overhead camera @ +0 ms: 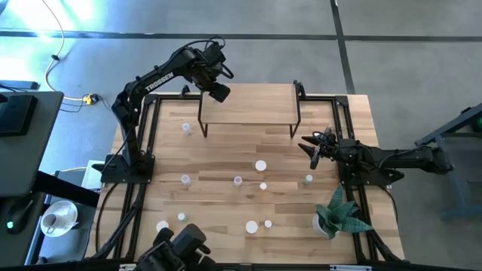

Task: Pick and place medicine bottles onto shelf by color
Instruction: Put the top left blue pill bottle on the shelf, then put the top right large orange pill bottle on the shelf

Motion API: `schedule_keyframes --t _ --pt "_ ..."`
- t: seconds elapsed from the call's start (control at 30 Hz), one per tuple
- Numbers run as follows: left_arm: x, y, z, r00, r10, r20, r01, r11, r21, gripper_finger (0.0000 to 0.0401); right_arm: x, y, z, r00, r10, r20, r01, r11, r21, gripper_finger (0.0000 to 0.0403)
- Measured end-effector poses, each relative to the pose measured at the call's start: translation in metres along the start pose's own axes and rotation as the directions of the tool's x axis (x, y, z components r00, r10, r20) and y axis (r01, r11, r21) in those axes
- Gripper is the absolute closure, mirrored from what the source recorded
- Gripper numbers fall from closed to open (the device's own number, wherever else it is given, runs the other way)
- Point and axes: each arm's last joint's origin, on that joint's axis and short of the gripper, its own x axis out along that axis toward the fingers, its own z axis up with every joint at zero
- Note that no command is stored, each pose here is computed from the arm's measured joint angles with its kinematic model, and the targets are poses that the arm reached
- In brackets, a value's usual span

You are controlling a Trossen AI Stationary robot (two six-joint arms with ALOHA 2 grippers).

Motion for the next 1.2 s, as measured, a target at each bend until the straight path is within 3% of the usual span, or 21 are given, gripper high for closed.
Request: schedule_keyframes --t 0.33,0.73,0.93,1.2 --pt "-0.002 0.0 0.001 1.0 -0.001 0.006 0.001 0.999 0.037 0.0256 0.0 0.0 0.0 1.0 0.0 0.0 0.0 1.0 0.0 0.024" --pt "-0.046 -0.002 0.009 0.991 -0.029 0.131 0.018 0.996 0.087 0.0256 0.0 0.0 0.0 1.0 0.0 0.0 0.0 1.0 0.0 0.024" --pt "-0.058 -0.009 -0.005 0.993 -0.029 0.114 0.008 0.983 0.185 0.0256 0.0 0.0 0.0 1.0 0.001 0.0 -0.001 1.0 0.0 0.024" --pt "-0.041 -0.036 -0.043 0.994 -0.065 0.083 0.038 0.953 0.299 0.0256 0.0 0.0 0.0 1.0 0.0 0.0 0.0 1.0 0.0 0.024"
